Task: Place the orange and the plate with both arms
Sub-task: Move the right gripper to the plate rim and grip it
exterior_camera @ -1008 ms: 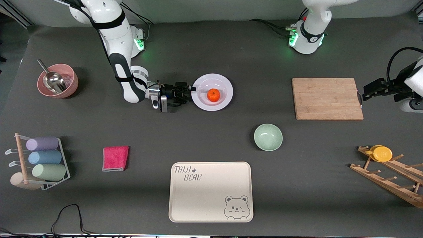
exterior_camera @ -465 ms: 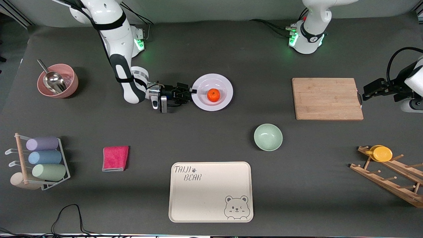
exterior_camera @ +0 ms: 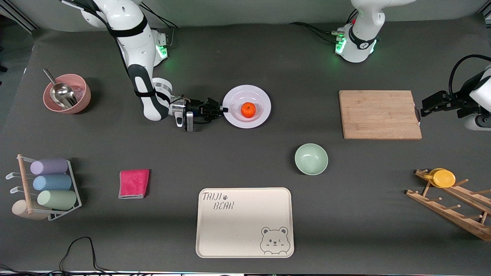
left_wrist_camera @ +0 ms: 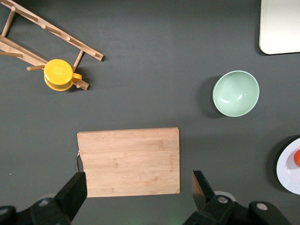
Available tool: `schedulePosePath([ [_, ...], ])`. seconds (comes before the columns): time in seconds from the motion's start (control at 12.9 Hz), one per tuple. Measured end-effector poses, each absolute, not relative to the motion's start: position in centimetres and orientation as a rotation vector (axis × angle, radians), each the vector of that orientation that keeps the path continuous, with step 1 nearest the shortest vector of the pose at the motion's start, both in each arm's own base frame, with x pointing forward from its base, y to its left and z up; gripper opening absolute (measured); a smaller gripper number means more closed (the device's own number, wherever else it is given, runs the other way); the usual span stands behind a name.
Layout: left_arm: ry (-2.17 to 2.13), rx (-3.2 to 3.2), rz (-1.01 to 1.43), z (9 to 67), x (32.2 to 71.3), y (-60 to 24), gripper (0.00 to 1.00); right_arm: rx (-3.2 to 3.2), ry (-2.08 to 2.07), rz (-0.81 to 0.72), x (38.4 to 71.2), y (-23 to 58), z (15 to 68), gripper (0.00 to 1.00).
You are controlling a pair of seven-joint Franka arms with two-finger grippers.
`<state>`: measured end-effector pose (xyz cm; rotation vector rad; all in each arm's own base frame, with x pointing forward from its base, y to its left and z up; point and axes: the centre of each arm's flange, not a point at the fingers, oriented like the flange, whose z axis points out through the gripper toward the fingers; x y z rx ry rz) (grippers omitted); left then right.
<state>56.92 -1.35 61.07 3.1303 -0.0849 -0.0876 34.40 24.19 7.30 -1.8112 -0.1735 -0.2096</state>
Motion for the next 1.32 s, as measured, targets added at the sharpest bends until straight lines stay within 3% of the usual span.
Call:
schedulePosePath([
  [0.08, -0.085, 3.130, -0.088, 61.07, 56.92, -1.35, 1.00, -1.810, -0.175, -0.210, 34.37, 24.22, 7.25, 0.05],
  [0.7, -0.085, 3.130, -0.088, 61.07, 56.92, -1.35, 1.00, -1.809, -0.163, -0.199, 34.41, 24.33, 7.23, 0.05],
  [1.32, -0.085, 3.130, -0.089, 61.06, 56.91, -1.35, 1.00, -1.809, 0.063, -0.002, 34.50, 24.63, 7.20, 0.05],
])
